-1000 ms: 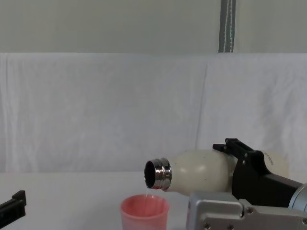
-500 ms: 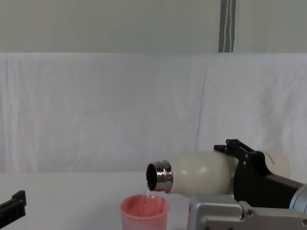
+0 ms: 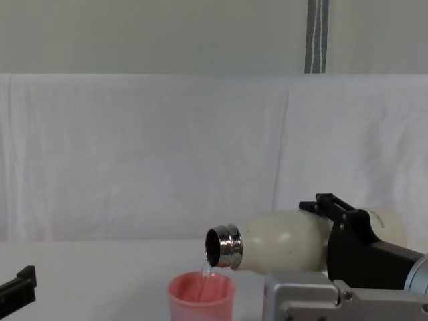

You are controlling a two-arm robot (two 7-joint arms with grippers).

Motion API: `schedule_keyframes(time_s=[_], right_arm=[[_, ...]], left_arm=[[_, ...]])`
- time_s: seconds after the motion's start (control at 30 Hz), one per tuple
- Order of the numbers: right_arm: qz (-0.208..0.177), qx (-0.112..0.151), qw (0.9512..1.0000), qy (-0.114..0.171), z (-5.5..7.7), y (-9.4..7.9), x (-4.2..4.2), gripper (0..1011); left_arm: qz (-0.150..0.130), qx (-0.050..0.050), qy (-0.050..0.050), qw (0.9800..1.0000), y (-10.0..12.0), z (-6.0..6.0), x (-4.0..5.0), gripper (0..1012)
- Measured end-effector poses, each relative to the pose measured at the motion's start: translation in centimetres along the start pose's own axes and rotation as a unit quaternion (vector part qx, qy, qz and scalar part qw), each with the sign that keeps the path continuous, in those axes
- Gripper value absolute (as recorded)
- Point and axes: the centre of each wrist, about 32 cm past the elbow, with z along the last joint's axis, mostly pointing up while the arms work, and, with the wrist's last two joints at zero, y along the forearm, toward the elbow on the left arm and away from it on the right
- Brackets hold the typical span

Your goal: Grasp the thermos with one hand and pour water into the cup lid.

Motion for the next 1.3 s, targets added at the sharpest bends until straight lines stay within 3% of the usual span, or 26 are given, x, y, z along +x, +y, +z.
schedule_keyframes(time_s=[1.3], right_arm=[[-0.005,-0.001,1.0000,-0.005,-0.01,-0.05,0.23,950]], left_arm=[[0.000,0.000,0.000,1.0000,0.00,0.00,0.00,1001]])
